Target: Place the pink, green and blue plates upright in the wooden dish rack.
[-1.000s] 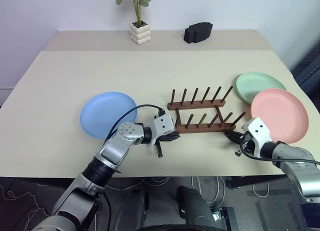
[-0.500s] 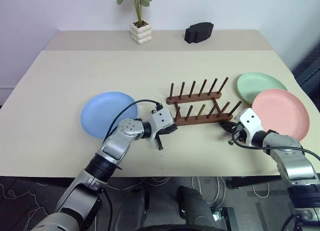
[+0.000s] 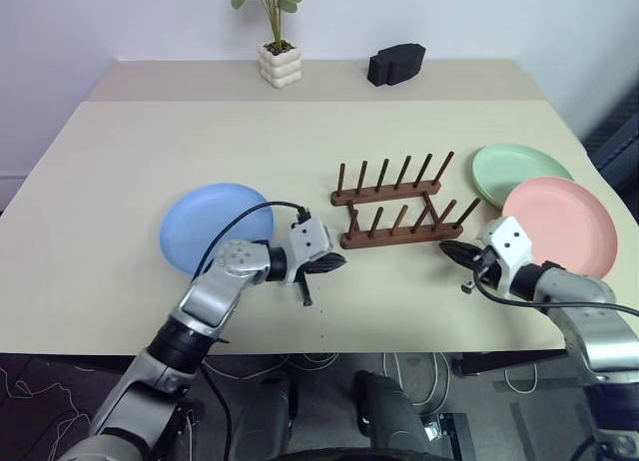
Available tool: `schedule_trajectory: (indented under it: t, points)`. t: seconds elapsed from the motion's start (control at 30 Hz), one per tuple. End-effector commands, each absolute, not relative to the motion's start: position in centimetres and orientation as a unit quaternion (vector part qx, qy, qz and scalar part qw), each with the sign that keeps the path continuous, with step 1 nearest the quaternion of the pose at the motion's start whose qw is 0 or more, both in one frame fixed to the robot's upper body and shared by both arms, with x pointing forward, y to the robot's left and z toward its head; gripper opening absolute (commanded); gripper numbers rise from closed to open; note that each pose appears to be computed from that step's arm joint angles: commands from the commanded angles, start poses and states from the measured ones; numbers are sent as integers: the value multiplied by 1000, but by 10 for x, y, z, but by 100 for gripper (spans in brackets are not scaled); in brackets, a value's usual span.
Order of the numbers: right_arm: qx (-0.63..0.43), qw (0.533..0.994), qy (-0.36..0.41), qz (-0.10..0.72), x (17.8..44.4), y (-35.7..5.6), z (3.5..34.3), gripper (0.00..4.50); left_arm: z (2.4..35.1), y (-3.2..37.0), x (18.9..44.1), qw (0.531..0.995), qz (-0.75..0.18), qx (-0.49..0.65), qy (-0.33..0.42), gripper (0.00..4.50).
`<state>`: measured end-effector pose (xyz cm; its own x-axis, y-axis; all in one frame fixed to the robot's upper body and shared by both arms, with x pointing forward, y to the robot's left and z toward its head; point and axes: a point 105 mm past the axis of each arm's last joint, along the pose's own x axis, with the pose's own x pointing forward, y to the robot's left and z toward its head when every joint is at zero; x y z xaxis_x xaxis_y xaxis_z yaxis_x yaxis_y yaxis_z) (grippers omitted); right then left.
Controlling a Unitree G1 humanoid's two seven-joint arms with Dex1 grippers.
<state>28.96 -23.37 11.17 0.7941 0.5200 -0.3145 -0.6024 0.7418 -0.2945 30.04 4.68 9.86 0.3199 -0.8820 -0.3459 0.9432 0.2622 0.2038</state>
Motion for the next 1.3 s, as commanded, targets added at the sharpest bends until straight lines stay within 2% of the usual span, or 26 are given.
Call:
schedule_trajectory:
  t: [0.03,0.13,0.27,0.3,0.37,0.6,0.77,0.97,1.23,1.3]
  points:
    - [-191,925,91,315,268,-229,132,0,124,65,292,794,-582,168,58,6]
    - [-163,928,106,319,248,-226,133,0,131,90,292,807,-562,167,68,6]
    - [-162,936,114,291,241,-230,133,0,129,107,288,812,-553,167,90,6]
    - [-160,938,119,285,238,-233,133,25,129,111,286,811,-552,169,98,2]
    - [-159,943,120,268,234,-239,138,81,130,117,282,810,-552,168,106,0]
    - [-191,960,122,165,237,-277,154,446,135,106,269,782,-594,162,98,0]
    - [-195,961,159,117,243,-297,135,446,134,95,263,753,-631,171,80,0]
    - [-196,959,178,99,256,-304,115,446,137,85,264,733,-656,167,57,0]
    - [-208,958,185,68,276,-321,101,446,138,76,263,723,-670,163,43,0]
    - [-218,955,190,68,277,-322,98,393,139,75,261,723,-671,160,39,0]
